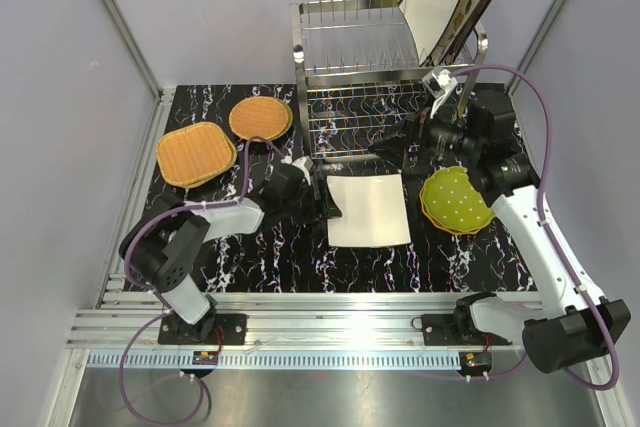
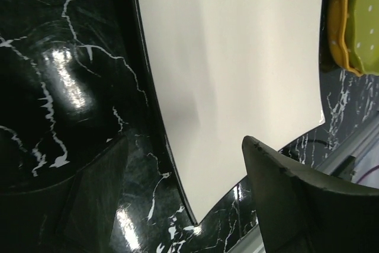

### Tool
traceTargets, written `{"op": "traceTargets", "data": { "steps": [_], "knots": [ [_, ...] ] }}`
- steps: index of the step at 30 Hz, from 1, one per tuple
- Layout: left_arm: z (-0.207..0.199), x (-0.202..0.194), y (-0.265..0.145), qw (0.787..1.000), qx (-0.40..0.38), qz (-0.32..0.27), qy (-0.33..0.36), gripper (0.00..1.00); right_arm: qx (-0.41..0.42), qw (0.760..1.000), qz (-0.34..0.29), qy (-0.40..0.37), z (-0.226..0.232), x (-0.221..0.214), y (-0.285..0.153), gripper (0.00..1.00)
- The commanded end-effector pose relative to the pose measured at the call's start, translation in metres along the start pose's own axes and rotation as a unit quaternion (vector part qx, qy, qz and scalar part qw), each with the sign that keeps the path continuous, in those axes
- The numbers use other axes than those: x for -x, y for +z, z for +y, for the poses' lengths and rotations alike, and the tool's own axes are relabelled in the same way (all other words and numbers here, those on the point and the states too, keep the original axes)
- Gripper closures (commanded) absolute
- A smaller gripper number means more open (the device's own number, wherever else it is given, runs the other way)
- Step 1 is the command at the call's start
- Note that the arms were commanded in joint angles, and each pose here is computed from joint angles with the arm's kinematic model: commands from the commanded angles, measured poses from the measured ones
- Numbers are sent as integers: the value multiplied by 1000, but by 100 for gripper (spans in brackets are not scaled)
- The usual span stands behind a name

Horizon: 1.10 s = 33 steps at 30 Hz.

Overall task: Unload the plates from the dish rack
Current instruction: Place the plate on the table, then grab a plate with the right arm

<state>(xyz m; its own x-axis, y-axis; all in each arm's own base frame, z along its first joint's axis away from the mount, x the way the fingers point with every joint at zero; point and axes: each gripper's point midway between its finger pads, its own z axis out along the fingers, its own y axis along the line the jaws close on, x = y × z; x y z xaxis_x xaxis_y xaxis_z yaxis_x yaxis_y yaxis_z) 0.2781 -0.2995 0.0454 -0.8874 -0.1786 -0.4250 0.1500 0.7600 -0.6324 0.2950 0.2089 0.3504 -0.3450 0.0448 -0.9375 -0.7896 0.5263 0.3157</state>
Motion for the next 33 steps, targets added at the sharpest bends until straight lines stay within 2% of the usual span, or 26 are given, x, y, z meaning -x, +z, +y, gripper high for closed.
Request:
{"op": "traceTargets", "data": {
  "steps": [1,5,9,14,19,20,22,26,33],
  "knots": [
    [-6,25,-18,997,19,-46,53,19,-36,999,-30,-28,-7,33,-5,1],
    [-6,38,-39,993,36,-80,84,19,-97,992,-65,-43,-20,68,-12,0],
    [-7,49,-69,986,57,-110,112,16,-192,973,-119,-50,-46,109,-24,0],
    [-4,77,-122,965,109,-185,148,1,-260,948,-178,-55,-62,157,-38,0],
    [11,94,-177,943,170,-239,157,1,-307,926,-214,-44,-73,194,-48,0],
    [8,99,-194,937,172,-263,155,1,-323,922,-212,-30,-83,194,-46,0],
    [11,101,-211,931,182,-276,153,1,-328,917,-225,-26,-81,207,-49,0],
    [12,102,-246,920,186,-316,139,1,-375,900,-224,3,-106,210,-47,1],
    [22,90,-270,915,183,-345,102,1,-421,876,-235,20,-131,217,-48,5]
  ]
}}
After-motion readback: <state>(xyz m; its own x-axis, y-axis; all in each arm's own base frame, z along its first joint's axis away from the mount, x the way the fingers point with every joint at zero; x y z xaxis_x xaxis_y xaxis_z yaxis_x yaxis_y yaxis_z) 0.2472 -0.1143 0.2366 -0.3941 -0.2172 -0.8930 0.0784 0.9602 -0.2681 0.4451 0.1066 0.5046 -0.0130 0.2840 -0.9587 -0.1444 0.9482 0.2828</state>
